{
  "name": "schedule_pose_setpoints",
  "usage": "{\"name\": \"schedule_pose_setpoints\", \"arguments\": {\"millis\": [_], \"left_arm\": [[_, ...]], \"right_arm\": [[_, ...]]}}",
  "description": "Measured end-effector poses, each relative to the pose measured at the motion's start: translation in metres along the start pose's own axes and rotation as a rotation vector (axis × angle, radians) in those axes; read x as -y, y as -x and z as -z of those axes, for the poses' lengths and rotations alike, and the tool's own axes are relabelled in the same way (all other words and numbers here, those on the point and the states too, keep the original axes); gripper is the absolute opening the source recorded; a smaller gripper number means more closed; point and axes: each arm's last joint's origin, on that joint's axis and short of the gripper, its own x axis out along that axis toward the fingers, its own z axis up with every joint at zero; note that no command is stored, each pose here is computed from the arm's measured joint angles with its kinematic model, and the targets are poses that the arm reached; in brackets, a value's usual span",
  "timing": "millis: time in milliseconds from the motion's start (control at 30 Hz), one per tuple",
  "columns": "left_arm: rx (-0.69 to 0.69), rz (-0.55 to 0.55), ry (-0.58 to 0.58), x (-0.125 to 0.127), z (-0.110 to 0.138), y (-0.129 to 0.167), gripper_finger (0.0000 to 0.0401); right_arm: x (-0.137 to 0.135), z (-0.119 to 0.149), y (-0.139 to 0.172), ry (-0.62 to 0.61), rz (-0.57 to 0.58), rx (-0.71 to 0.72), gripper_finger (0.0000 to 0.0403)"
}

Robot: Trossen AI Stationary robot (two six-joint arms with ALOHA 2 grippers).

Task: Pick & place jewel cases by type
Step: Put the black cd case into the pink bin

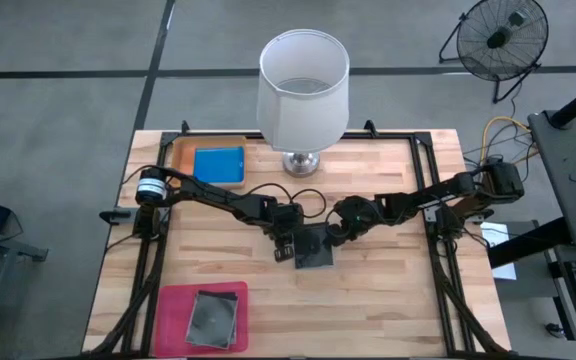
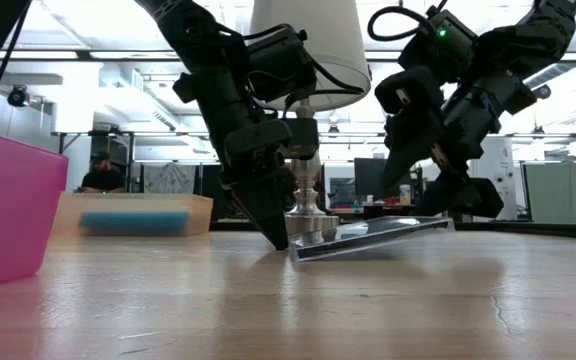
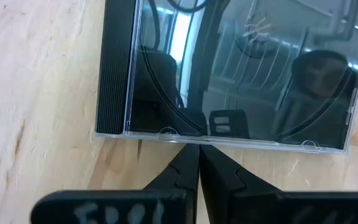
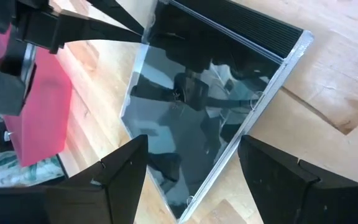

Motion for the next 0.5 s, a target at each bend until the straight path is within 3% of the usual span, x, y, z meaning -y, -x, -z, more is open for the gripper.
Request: {"name": "schedule_pose_setpoints", "arguments": {"millis": [500], "left_arm": [[0.010, 0.003, 0.021, 0.0000, -0.0006, -0.0002, 0.0000]], "right_arm": [[-0.0016, 0.0003, 0.0000, 0.007, 0.004, -0.009, 0.0242]]}}
